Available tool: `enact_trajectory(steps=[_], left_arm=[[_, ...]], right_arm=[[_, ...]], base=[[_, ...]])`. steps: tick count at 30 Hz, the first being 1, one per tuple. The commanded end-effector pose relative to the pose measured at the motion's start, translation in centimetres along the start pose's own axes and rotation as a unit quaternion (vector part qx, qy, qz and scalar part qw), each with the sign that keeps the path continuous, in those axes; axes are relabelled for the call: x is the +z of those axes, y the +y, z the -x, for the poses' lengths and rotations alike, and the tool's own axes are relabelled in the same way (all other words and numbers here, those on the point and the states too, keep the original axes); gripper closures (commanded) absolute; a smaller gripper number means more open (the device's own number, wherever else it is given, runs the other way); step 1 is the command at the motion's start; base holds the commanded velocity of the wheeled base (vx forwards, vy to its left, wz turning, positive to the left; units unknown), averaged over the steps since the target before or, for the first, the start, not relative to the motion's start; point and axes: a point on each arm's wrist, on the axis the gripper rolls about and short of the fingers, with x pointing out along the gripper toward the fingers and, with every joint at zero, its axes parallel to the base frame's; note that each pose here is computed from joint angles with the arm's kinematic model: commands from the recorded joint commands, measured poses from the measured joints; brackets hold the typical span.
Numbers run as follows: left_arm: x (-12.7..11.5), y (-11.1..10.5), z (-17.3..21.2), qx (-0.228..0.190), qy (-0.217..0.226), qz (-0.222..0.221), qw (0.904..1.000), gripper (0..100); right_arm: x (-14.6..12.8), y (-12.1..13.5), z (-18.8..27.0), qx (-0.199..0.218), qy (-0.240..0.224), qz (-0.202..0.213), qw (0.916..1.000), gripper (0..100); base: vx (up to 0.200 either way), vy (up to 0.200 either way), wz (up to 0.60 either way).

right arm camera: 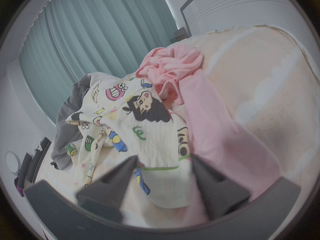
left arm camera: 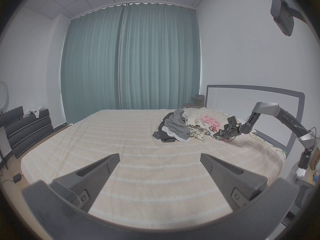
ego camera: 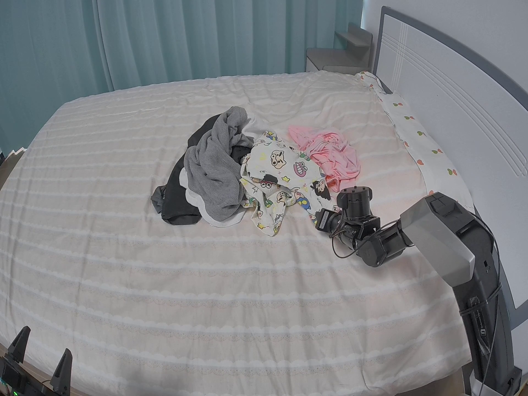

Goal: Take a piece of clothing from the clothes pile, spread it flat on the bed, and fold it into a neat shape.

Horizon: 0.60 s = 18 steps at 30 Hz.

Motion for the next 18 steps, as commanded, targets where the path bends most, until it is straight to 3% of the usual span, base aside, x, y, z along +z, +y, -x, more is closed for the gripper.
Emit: enact_trajectory(steps=[1,11,18], left_arm=[[-0.4,0.0,0.0,0.000,-0.002,0.000,1.0000,0],[-0.4,0.0,0.0,0.000,-0.002,0.000,1.0000,0],[-0.4,0.0,0.0,0.000,-0.002,0.000,1.0000,0]], right_arm=[[-0.3,0.5,0.0,-0.001,-0.002,0.006,1.0000,100],[1.8,0.9,2.6,-0.011,-0.013,-0.003,0.9998,100],[0.8,-0.2,7.7,-0.010,0.025,-0.011,0.9996,100]], base=[[0.000,0.000,0.00],[0.000,0.000,0.00],[0.000,0.000,0.00]])
